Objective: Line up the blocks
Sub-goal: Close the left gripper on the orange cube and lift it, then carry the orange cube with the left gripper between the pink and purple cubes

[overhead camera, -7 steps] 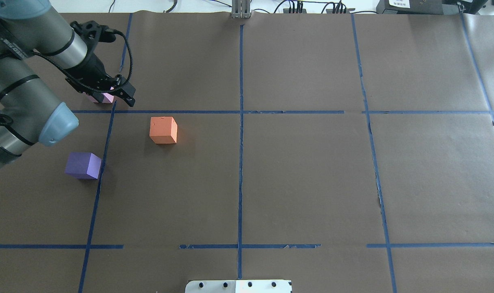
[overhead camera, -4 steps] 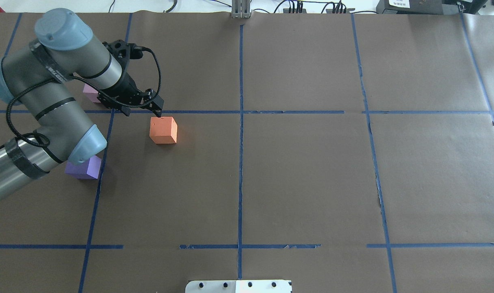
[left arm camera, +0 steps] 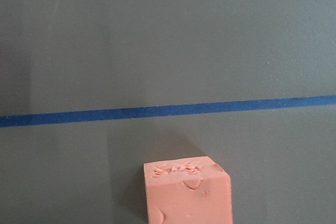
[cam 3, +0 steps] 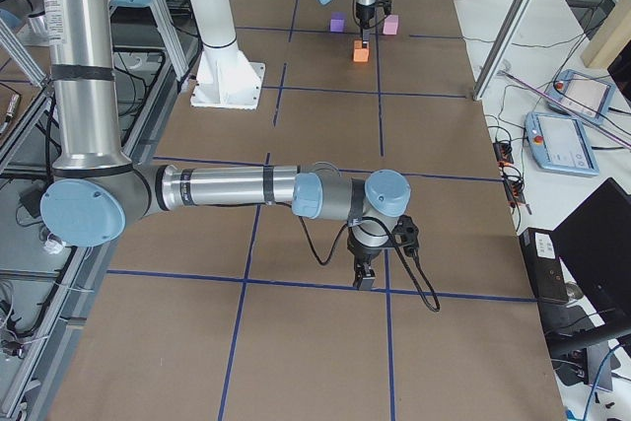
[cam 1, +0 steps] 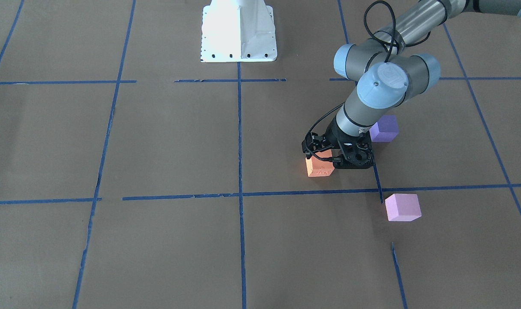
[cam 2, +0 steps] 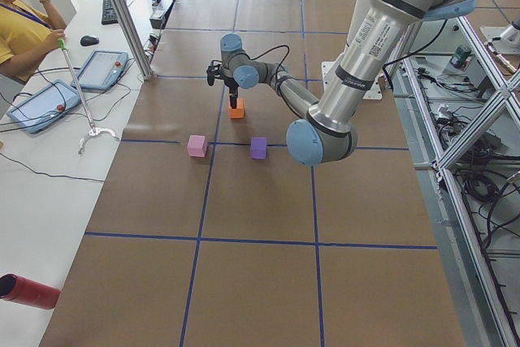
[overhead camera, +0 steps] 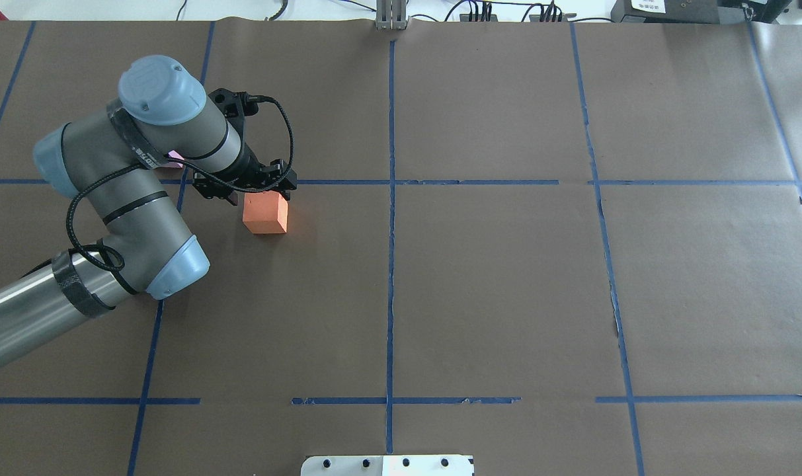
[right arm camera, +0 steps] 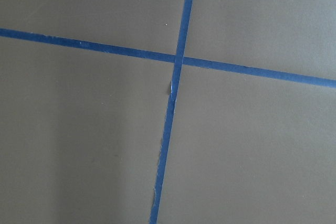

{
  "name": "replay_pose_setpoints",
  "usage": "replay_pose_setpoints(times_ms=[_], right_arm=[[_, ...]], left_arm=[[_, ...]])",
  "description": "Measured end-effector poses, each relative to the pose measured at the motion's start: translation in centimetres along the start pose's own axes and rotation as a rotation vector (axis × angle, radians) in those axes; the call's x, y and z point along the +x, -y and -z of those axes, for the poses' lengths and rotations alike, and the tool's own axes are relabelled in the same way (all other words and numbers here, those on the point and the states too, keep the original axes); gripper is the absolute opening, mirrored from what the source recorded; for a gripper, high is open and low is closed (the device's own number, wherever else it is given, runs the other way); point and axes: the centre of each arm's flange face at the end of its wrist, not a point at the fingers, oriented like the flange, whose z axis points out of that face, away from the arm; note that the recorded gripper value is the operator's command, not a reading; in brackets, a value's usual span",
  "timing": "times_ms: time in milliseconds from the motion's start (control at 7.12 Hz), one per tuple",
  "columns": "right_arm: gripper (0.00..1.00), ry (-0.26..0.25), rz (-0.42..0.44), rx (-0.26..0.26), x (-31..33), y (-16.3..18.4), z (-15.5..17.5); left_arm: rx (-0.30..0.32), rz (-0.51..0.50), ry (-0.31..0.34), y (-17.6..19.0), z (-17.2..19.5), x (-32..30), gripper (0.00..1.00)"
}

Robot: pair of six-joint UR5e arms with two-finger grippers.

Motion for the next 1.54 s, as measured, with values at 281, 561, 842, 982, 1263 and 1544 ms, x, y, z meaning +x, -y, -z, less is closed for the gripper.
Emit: replay_pose_setpoints(times_ms=[281,561,842,982,1263,1544], right_arm=[[1.00,0.000,0.000,0.000,0.0,0.0,0.0],[1.00,0.000,-0.001,0.000,0.0,0.0,0.0],[1.00,0.000,0.000,0.000,0.0,0.0,0.0],[1.00,0.000,0.000,0.000,0.0,0.0,0.0],[1.00,0.000,0.000,0.000,0.0,0.0,0.0],[1.00,0.000,0.000,0.000,0.0,0.0,0.0]], left_arm=[[-0.001,0.010,0.038,-0.8,-2.5,-0.1,1.00],[-0.015,-0.004,0.039,-2.0,-4.5,0.1,0.65],[-0.013,-0.045,0.020,-2.0,-4.5,0.1,0.00],[-0.015,-0.056,0.002,-1.5,-3.6,-0.1,0.00],[-0.013,-0.087,-0.031,-0.7,0.0,-3.1,0.00],[0.004,-0.096,0.024,0.6,2.3,-11.4,0.00]])
